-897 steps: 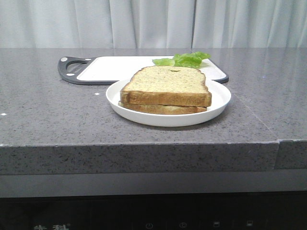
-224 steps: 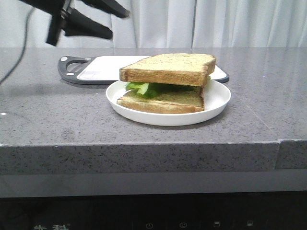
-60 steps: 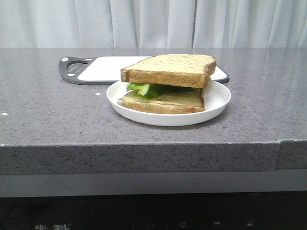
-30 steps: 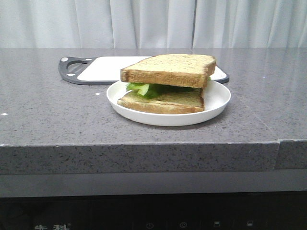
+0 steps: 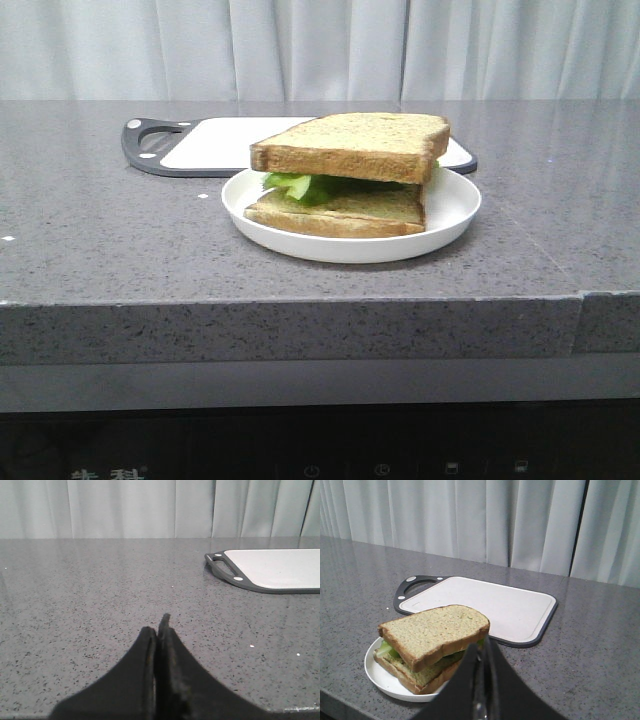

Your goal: Left arm grabs bread, right arm adds lettuce

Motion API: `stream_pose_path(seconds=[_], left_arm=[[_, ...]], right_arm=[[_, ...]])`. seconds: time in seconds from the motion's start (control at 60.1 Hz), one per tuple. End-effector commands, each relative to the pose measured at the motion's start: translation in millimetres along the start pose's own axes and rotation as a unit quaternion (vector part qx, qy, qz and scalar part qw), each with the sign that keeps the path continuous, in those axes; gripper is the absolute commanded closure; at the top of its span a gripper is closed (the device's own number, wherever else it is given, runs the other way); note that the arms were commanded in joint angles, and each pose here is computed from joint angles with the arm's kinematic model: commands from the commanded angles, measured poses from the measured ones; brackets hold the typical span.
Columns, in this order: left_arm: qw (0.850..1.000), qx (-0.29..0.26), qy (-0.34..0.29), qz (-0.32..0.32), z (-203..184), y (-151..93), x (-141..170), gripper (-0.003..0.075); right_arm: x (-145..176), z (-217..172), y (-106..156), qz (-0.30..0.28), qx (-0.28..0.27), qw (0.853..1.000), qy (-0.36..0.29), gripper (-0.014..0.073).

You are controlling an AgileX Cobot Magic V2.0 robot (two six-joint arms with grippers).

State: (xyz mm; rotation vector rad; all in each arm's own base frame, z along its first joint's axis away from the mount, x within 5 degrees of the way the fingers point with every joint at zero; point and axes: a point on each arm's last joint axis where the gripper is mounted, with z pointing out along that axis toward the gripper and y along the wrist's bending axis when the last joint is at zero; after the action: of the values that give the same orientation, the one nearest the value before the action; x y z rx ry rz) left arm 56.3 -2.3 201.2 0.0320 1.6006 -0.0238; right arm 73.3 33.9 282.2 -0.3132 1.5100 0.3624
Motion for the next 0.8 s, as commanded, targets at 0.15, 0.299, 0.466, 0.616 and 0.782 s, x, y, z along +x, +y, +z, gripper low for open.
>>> stream_pose_path(seconds=[0.15,0.299,0.466,0.616,0.782], left_arm=[[0.999,-0.002,-0.052,-0.01,-1.8,0.4,-7.4,0.0741],[0.999,-0.002,-0.052,-0.01,-1.8,0.4,-7.4,0.0741],[0.999,-0.002,-0.052,-0.01,-1.8,0.4,-7.4,0.0741],[0.999,-0.002,-0.052,-0.01,-1.8,0.4,-7.4,0.0741],[0.999,-0.002,-0.052,-0.01,-1.8,0.4,-7.4,0.0741]], right_arm=[[-15.1,-0.2,-2.6,-0.01,0.016,0.999,-0.044,0.0657],[-11.1,0.3,-2.9,-0.007,0.017,0.999,-0.042,0.0657],[3.4,-3.2,-12.2,0.023,0.072,0.996,-0.043,0.0657],[33.4,-17.1,-19.2,0.04,0.13,0.989,-0.051,0.0657],[70.6,-29.4,-24.2,0.068,0.187,0.979,-0.053,0.0657]])
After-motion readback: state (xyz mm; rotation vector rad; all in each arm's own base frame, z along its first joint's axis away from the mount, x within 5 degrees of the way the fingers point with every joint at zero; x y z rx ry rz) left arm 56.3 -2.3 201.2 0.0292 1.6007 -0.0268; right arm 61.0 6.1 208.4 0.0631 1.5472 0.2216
